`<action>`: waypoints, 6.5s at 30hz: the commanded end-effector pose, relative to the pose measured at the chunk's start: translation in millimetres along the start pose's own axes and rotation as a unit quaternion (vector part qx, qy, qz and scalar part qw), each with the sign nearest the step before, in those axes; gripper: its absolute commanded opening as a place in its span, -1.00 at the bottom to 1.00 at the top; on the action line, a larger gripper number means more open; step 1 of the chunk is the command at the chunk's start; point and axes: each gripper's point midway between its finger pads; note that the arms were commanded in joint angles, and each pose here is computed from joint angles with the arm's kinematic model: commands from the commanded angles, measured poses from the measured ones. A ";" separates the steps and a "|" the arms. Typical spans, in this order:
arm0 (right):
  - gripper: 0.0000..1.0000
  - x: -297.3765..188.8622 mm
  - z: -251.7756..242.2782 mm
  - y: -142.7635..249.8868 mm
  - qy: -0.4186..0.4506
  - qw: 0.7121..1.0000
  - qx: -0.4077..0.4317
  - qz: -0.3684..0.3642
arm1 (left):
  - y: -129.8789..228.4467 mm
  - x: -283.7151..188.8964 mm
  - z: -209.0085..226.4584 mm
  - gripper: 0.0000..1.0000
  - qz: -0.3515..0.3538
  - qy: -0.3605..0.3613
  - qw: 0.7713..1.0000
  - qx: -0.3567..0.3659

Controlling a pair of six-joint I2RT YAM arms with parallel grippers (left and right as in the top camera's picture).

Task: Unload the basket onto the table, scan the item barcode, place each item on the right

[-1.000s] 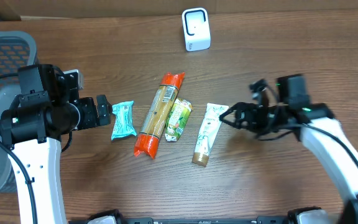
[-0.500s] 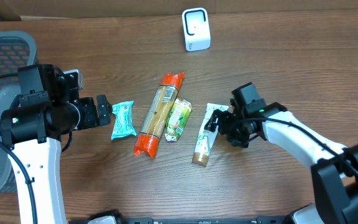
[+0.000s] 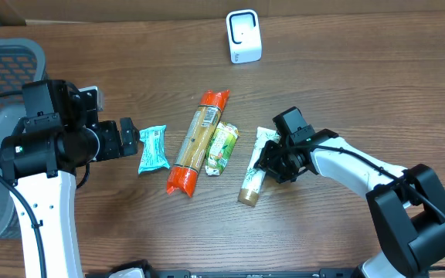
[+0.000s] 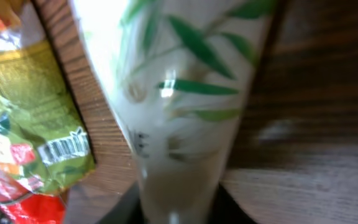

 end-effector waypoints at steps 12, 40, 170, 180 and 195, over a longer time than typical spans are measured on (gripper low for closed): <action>-0.93 -82.4 -5.7 -26.8 0.070 0.991 -0.077 -0.089 | -6.1 -5.5 -0.6 0.99 -0.012 -0.004 1.000 0.007; -0.25 -54.2 -64.7 -59.5 0.402 0.897 -0.168 -0.079 | -6.1 -5.5 -0.6 0.99 -0.012 -0.004 1.000 0.007; 0.51 -90.1 -41.5 -123.4 0.039 0.986 0.133 -0.091 | -6.1 -5.5 -0.6 0.99 -0.012 -0.004 1.000 0.007; 0.51 -65.9 -48.3 -127.7 0.073 0.947 0.236 -0.204 | -6.1 -5.5 -0.6 0.99 -0.012 -0.004 1.000 0.007; -0.70 -44.2 -18.3 -95.2 0.034 0.995 -0.035 -0.092 | -6.1 -5.5 -0.6 0.99 -0.012 -0.004 1.000 0.007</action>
Point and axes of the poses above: each gripper's point midway between its finger pads, its own x axis out along the fingers, its own z axis along the line the jaws close on, y = z × x, and after that the axes turned 12 degrees about x, right-handed
